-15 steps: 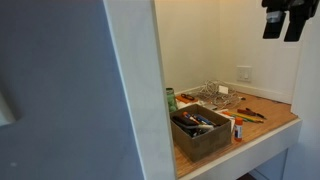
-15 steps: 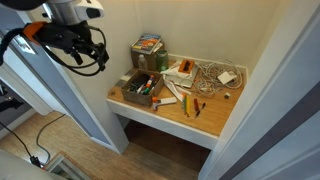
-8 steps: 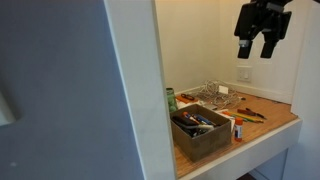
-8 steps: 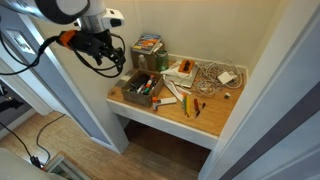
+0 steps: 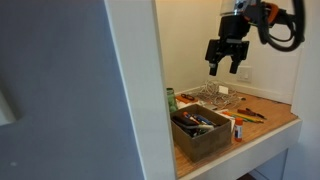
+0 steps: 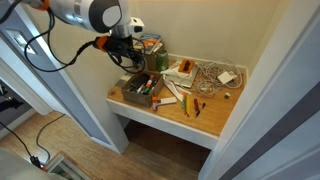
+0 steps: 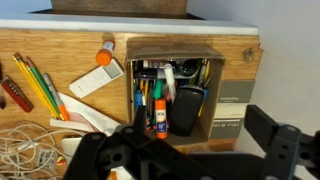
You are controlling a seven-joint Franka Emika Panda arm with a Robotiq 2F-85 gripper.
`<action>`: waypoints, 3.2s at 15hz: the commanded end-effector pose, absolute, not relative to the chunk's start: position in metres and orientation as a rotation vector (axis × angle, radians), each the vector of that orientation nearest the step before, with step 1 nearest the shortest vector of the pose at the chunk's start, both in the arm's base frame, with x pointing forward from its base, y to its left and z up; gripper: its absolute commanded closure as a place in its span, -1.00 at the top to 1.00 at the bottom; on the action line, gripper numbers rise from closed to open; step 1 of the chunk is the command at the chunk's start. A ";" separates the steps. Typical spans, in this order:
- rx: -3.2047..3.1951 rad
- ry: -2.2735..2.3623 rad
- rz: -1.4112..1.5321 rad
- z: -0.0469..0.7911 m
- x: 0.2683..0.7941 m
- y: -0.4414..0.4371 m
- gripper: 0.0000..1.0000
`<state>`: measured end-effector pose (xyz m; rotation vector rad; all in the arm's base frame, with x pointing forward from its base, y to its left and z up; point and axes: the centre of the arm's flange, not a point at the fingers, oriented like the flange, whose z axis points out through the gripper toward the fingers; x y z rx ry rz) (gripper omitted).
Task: Pick up the white pencil with an eraser from the cardboard box and put it on the shelf
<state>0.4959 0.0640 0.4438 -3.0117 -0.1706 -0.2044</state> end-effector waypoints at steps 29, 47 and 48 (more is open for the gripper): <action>-3.083 -0.243 -0.291 0.312 0.640 0.090 0.09; -3.203 -0.207 -0.195 0.237 0.673 0.087 -0.51; -3.210 -0.210 -0.193 0.234 0.674 0.088 -0.53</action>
